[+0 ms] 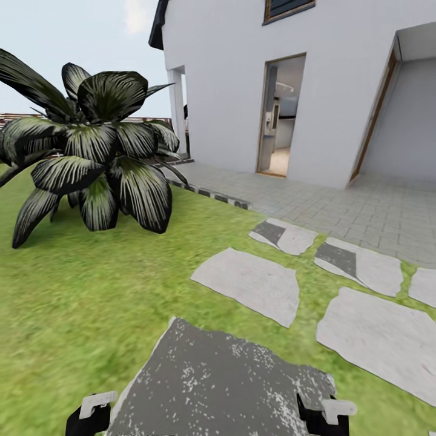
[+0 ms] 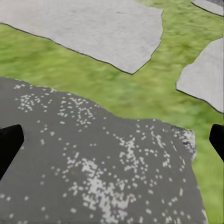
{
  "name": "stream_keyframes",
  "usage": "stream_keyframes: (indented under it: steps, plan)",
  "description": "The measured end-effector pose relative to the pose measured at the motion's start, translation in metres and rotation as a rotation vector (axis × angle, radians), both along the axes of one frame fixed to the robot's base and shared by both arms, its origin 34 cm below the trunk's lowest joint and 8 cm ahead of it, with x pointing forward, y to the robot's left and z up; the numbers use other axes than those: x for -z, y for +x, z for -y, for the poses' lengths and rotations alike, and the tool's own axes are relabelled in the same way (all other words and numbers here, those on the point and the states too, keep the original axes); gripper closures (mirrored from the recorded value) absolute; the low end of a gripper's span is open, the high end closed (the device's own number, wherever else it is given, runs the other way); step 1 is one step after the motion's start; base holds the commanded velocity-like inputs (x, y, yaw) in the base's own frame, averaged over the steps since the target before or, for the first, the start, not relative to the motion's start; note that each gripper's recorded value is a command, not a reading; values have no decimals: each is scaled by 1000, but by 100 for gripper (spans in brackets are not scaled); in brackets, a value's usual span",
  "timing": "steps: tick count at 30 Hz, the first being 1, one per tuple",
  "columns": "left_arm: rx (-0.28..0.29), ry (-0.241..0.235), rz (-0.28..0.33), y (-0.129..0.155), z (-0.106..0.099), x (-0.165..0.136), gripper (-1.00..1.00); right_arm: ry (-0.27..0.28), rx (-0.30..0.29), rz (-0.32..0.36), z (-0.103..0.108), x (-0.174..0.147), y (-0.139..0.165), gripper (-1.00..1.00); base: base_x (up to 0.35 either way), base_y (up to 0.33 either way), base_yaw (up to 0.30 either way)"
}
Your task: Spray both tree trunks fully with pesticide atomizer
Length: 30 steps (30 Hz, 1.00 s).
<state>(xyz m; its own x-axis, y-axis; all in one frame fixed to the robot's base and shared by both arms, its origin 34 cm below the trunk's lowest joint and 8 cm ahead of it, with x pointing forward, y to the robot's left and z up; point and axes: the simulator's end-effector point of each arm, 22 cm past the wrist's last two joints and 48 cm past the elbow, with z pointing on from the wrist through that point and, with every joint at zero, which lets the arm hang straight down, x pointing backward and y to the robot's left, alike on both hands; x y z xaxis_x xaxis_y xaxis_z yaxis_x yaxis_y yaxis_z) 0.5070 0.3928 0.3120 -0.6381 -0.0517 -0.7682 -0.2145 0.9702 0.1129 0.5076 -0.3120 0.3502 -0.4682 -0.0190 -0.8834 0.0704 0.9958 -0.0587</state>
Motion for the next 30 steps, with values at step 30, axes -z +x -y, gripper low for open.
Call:
stream_keyframes:
  steps: [30]
  plan:
    - [-11,8,22,5,-3,-10,100,0,0,23,0,-9,5,-100,27,21,248]
